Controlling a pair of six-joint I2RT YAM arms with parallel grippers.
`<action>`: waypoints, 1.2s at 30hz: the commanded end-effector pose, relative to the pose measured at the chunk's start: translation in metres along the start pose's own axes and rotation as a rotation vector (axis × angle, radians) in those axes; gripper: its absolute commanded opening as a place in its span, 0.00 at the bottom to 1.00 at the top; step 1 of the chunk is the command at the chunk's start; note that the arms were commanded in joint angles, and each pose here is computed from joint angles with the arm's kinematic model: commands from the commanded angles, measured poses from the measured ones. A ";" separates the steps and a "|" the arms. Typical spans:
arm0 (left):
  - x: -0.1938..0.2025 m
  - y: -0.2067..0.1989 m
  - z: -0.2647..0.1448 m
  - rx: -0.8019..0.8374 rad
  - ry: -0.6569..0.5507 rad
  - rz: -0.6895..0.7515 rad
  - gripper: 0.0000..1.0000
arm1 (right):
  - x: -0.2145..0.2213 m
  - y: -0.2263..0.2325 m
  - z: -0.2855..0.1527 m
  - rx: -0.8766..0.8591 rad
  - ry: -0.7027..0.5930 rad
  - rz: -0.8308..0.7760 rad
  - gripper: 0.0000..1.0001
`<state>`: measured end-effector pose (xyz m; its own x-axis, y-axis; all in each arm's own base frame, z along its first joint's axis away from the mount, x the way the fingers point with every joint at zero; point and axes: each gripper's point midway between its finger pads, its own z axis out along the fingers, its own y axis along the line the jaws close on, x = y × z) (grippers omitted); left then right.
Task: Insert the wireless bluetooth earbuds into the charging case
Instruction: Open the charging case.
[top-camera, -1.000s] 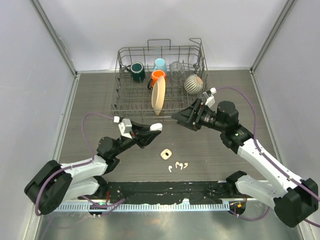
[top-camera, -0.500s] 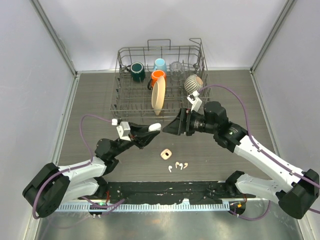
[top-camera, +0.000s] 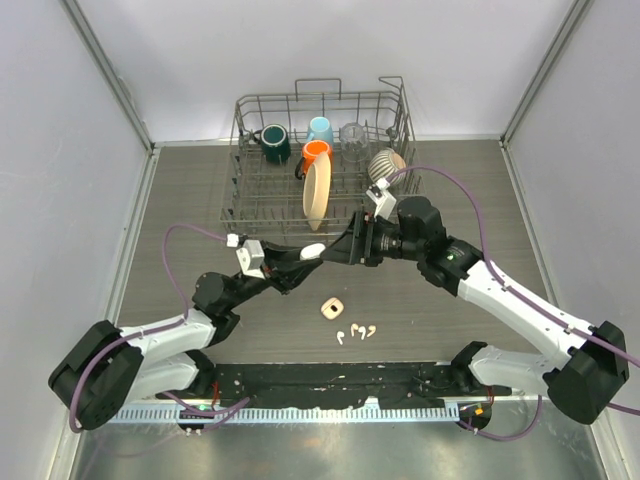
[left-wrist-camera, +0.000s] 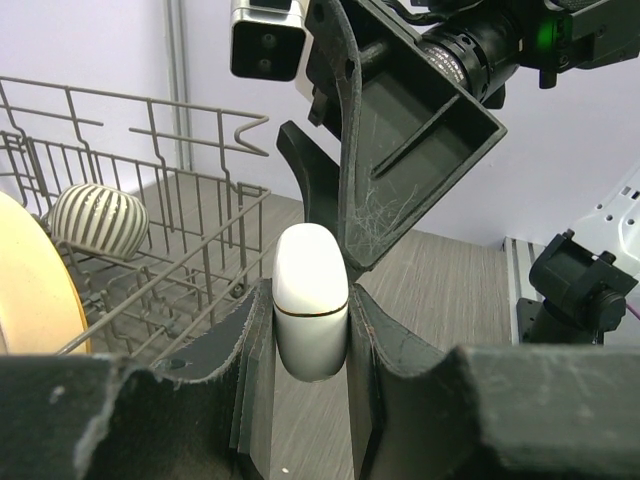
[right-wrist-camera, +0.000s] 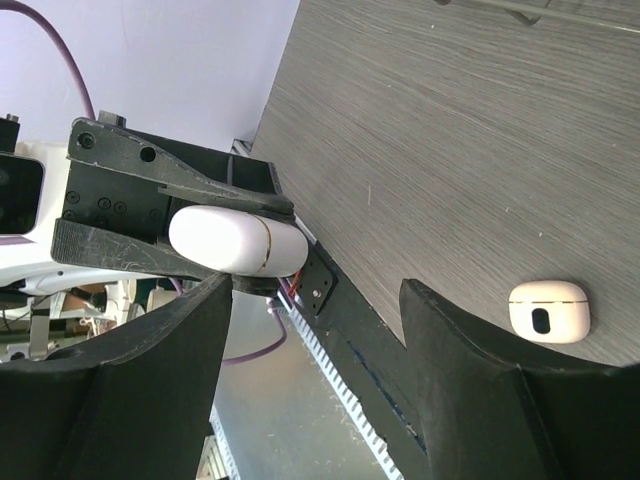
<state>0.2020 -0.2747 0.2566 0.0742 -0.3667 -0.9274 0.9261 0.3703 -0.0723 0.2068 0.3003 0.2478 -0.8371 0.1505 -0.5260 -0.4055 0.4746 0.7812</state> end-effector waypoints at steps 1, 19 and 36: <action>-0.064 -0.023 0.012 0.128 -0.226 0.128 0.00 | -0.023 0.032 0.000 -0.101 -0.063 -0.025 0.73; -0.071 -0.042 0.003 0.205 -0.209 0.162 0.00 | -0.042 0.043 0.009 -0.215 -0.086 0.118 0.72; -0.076 -0.018 -0.003 0.047 -0.216 0.221 0.00 | -0.053 0.072 -0.020 -0.369 -0.117 0.157 0.79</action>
<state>0.1782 -0.2628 0.3043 0.2356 -0.4238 -0.8746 0.9330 0.3507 0.0815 0.2229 0.3157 0.3001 -0.8945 0.2780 -0.3502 -0.3115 0.1742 0.9341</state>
